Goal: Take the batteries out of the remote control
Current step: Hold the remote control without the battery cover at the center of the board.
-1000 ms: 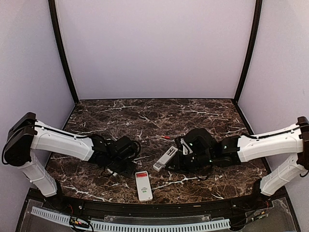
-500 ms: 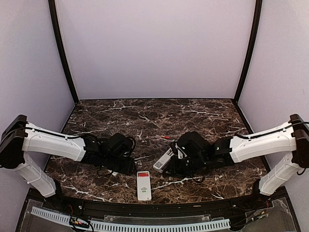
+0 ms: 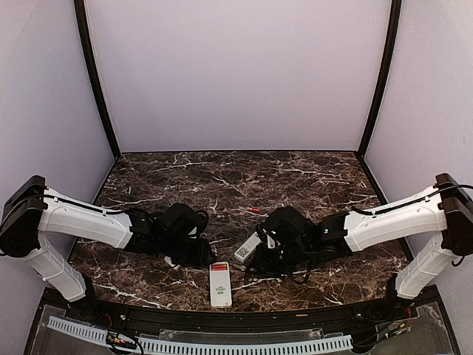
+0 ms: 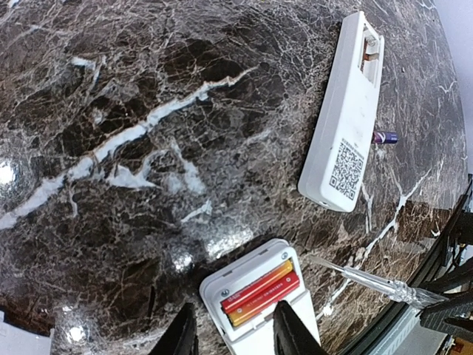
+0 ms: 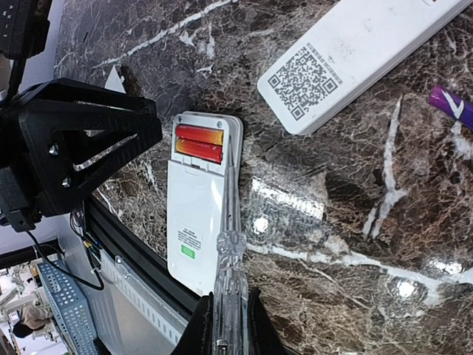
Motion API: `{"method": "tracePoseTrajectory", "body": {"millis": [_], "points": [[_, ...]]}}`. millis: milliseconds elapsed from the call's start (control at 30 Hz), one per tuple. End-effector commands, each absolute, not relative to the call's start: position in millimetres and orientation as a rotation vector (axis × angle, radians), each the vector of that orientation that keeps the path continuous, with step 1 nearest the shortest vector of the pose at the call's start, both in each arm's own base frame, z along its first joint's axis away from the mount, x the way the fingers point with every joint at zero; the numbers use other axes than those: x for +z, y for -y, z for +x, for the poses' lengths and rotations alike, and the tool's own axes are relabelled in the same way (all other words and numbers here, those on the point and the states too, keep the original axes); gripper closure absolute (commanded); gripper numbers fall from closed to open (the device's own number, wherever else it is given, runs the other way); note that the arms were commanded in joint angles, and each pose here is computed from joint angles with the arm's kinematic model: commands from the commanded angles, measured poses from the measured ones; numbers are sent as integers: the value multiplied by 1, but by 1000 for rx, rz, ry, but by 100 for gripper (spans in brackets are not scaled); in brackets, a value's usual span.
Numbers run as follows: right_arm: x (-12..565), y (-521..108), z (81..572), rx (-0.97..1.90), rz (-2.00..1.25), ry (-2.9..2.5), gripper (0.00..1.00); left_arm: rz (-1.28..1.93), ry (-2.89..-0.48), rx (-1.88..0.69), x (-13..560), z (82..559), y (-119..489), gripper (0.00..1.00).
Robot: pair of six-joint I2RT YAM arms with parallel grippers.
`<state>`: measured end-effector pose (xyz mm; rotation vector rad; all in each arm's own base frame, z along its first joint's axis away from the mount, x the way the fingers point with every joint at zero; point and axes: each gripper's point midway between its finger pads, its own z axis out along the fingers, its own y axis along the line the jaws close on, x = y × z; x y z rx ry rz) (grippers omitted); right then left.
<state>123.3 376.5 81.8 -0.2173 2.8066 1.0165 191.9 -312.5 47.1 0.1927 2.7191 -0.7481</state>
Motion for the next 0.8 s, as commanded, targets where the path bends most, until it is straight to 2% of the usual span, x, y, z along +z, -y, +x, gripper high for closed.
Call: {"method": "tracePoseTrajectory", "body": {"millis": [0, 400, 767], "points": [[91, -390, 120, 1064, -239, -2797, 100, 180, -2753, -752, 36, 189, 309, 66], [87, -392, 117, 1044, -243, -2824, 100, 183, -2783, -744, 25, 188, 309, 68], [89, -392, 114, 1032, -243, -2831, 100, 180, -2798, -748, 18, 187, 309, 76]]}}
